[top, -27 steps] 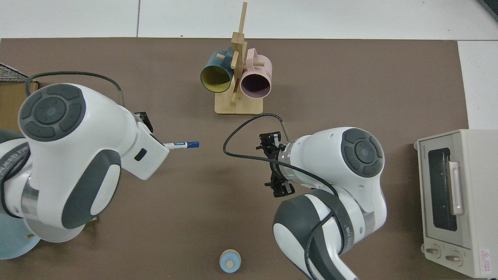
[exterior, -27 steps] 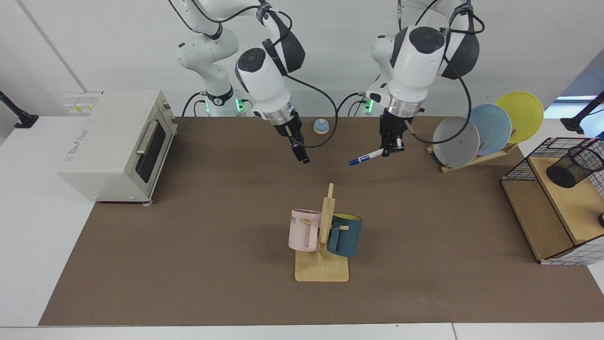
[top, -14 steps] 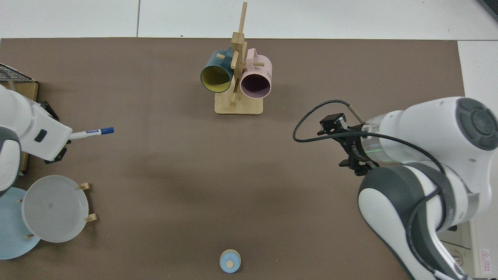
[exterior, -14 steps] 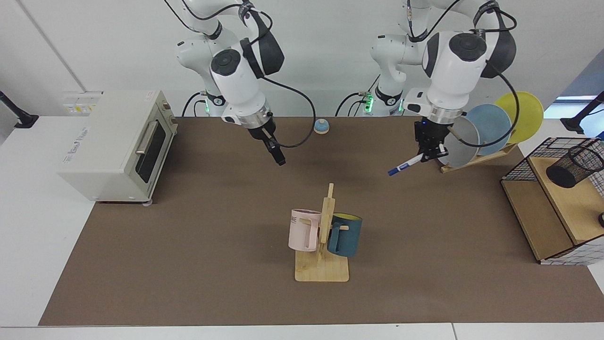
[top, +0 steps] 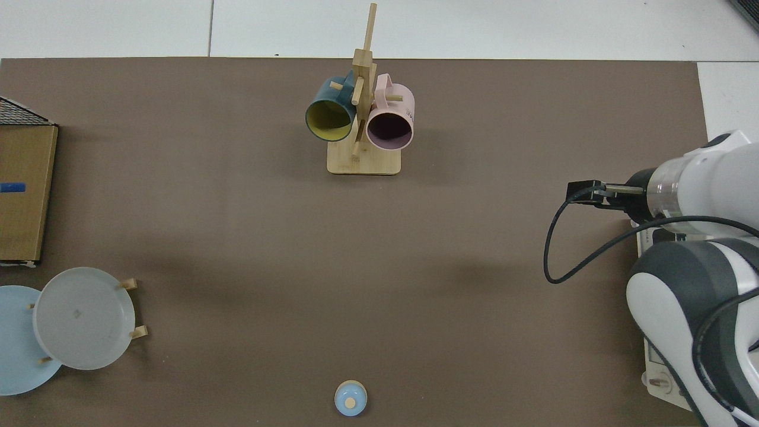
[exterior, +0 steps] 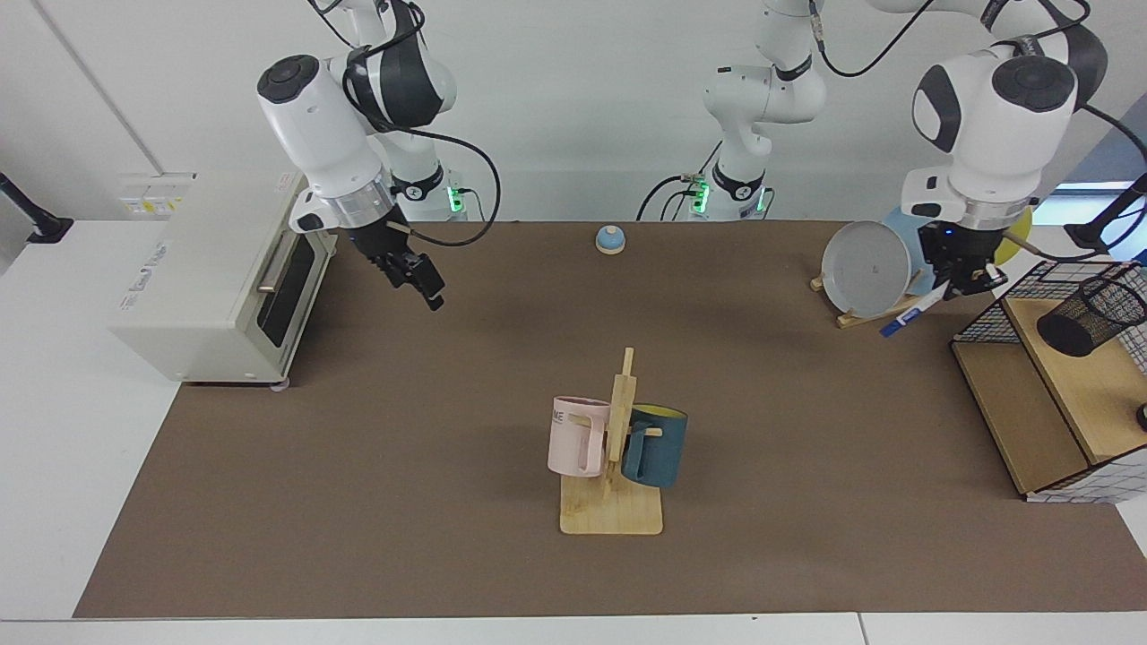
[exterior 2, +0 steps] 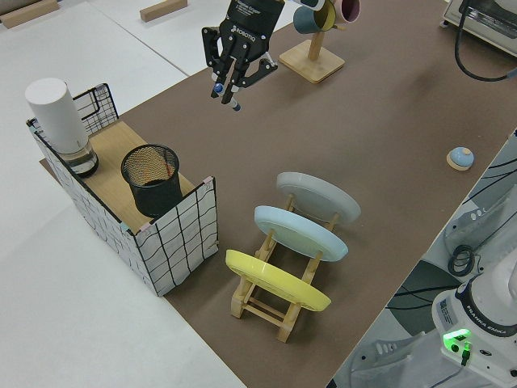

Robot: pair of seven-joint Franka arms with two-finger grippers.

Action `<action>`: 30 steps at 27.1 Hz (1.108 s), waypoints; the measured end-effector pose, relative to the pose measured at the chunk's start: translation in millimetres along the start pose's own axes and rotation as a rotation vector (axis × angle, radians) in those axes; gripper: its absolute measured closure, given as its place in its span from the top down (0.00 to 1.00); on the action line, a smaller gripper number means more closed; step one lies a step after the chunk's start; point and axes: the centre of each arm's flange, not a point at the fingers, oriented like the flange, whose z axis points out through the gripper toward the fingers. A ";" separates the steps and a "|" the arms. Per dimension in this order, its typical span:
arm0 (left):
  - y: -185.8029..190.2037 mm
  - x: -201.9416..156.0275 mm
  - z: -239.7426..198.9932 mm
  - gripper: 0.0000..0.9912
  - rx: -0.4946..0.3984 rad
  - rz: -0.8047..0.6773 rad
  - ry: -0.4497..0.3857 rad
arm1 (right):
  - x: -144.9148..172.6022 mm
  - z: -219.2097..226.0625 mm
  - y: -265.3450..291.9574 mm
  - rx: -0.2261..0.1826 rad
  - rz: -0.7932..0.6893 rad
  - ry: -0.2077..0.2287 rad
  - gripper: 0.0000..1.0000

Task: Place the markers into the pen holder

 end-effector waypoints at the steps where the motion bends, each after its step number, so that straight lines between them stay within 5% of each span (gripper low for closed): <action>1: -2.2 -8.8 2.3 0.17 -0.004 0.002 -0.032 | 1.6 -3.8 -0.4 0.001 -0.031 0.008 1.00; 4: -4.5 -37.2 12.7 0.17 -0.020 -0.008 -0.103 | 7.2 -23.9 -0.8 0.001 -0.078 0.024 1.00; 11: -9.5 -86.6 16.7 0.17 -0.003 0.020 -0.195 | 7.5 -67.3 15.3 -0.014 -0.107 -0.038 1.00; 16: -20.1 -99.8 10.1 0.17 0.012 0.032 -0.229 | 3.5 -67.8 16.7 -0.019 -0.107 -0.071 1.00; 23: -33.9 -112.3 15.9 0.17 0.077 0.088 -0.260 | 1.2 -73.9 17.8 -0.017 -0.106 -0.065 1.00; 30: -37.2 -113.9 41.9 0.17 0.029 0.106 -0.271 | -0.3 -78.5 18.2 -0.016 -0.106 -0.058 1.00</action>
